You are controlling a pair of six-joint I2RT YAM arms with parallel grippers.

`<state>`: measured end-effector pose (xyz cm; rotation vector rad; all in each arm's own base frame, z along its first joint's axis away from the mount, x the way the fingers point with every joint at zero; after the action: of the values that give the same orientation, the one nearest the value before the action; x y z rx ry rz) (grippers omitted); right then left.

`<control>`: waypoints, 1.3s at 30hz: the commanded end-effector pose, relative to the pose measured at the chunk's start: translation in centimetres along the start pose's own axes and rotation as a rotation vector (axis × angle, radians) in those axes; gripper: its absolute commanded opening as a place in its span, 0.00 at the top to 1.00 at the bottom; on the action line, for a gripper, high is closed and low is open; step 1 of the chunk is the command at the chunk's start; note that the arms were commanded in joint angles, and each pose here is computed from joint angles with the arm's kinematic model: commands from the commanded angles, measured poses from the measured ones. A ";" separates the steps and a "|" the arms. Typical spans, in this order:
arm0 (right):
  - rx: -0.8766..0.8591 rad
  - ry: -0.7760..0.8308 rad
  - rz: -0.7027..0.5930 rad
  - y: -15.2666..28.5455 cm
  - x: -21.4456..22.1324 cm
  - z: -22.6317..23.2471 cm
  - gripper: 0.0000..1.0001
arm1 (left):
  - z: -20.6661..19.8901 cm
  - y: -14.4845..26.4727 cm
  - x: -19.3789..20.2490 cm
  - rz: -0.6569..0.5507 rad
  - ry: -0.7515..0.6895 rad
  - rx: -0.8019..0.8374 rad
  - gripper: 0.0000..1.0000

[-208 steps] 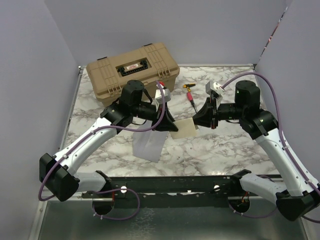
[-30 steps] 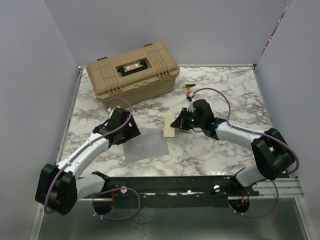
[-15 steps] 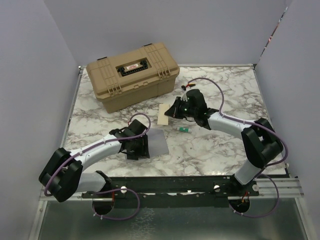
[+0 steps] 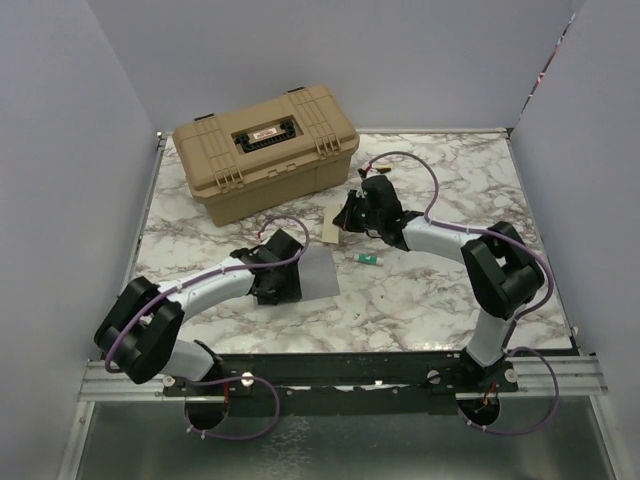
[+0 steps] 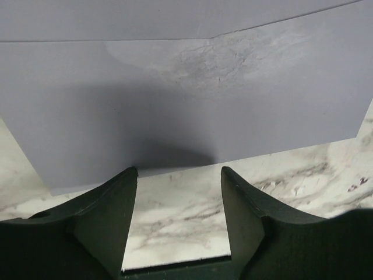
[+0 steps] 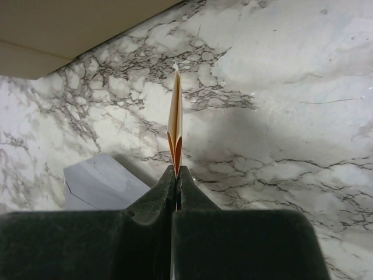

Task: Place the letter into the envelope and seal it

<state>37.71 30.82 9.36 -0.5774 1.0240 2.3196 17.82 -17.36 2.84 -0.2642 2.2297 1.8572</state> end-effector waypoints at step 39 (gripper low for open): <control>0.155 0.053 0.109 4.2 2.4 -1.4 1.00 | 6.6 2.1 -7.2 -0.407 0.208 -0.265 0.01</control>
<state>32.07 28.04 10.69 -0.5302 1.1858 2.3565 25.49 -12.22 5.86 -0.8188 1.8710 1.8966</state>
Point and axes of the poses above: each gripper's point midway between its finger pads, its own y axis back along the fingers, its own z axis along the line the jaws close on, x = y × z, the point moved 1 cm from there along y, back along the fingers, and after that the axes turned 9 degrees about -y, right-handed, at the moved point
